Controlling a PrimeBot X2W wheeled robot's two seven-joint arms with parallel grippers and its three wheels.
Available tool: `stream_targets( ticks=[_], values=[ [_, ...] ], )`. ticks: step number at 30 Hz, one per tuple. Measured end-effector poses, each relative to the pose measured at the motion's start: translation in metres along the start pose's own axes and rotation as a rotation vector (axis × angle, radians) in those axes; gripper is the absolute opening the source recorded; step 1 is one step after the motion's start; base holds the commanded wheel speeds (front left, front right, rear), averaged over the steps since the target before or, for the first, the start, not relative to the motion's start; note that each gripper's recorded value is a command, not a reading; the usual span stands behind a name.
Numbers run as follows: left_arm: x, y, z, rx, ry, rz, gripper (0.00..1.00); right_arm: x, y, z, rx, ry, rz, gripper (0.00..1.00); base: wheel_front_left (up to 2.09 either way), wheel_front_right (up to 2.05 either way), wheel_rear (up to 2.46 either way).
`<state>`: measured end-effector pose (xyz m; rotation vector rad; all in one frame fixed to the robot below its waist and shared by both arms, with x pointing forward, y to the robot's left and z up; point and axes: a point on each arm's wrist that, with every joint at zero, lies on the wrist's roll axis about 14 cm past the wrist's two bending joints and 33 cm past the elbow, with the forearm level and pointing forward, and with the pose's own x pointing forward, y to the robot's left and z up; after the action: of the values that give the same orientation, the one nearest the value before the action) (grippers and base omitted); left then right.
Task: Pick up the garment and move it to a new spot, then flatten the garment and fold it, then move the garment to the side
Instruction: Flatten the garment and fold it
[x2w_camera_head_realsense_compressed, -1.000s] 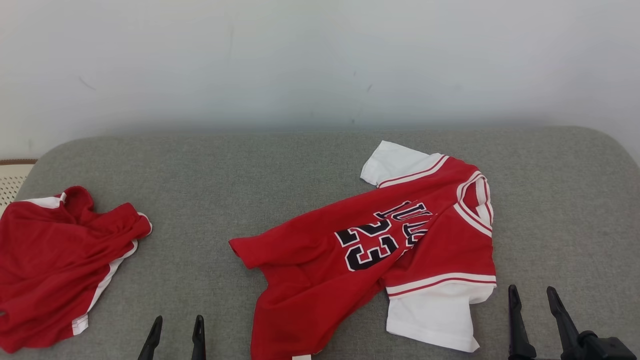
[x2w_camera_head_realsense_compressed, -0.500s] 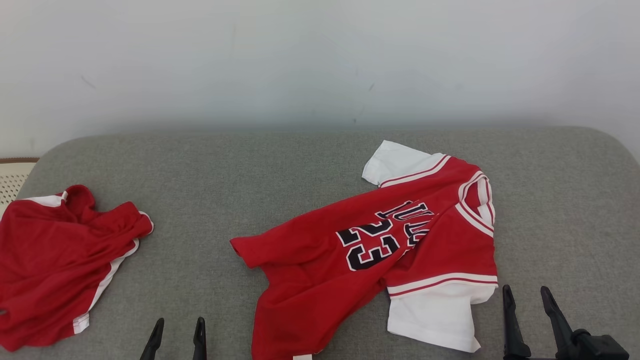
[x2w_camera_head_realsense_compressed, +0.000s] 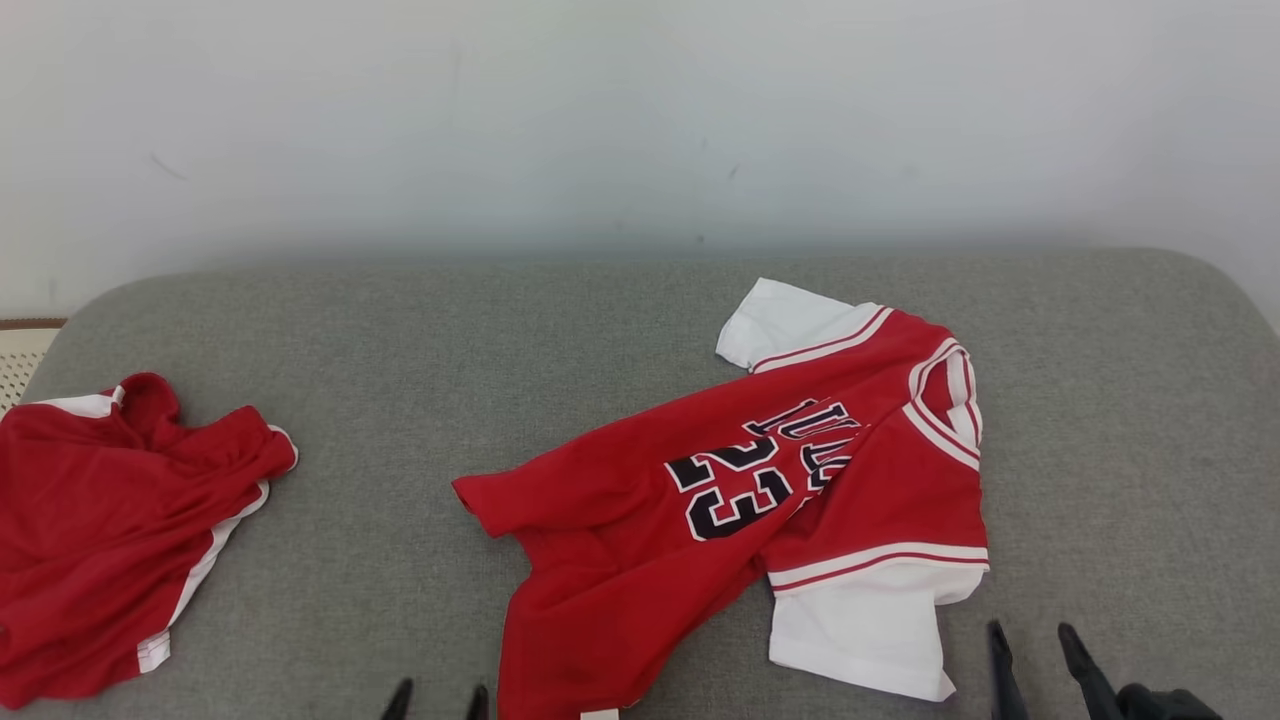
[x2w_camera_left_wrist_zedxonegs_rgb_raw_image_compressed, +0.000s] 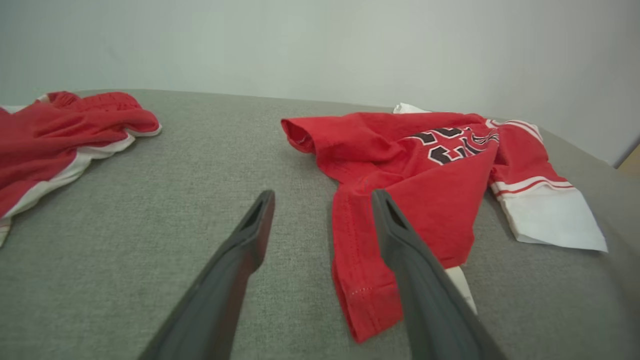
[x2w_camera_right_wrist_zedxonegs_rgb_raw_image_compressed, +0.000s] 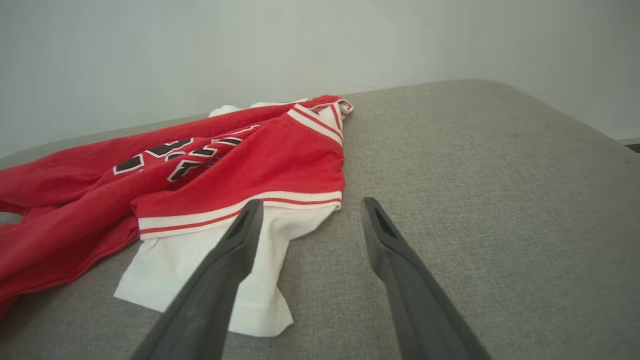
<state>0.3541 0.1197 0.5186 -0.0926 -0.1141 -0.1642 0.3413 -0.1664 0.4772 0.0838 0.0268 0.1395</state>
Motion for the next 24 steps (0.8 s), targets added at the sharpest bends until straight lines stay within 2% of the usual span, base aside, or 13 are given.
stream_targets(
  ticks=[2, 9, 24],
  values=[
    [-0.004, -0.015, -0.019, -0.037, 0.060, -0.048, 1.00, -0.004, -0.003, -0.018, 0.002, 0.069, -0.002, 1.00, 0.00, 0.00, 0.00],
    [-0.010, -0.031, -0.052, -0.089, 0.171, -0.094, 1.00, -0.004, -0.003, -0.043, 0.002, 0.162, 0.010, 1.00, 0.00, 0.00, 0.00],
    [0.013, -0.038, -0.083, -0.113, 0.268, -0.124, 1.00, 0.009, 0.006, -0.078, 0.000, 0.275, 0.057, 1.00, 0.00, 0.00, 0.00]
  ],
)
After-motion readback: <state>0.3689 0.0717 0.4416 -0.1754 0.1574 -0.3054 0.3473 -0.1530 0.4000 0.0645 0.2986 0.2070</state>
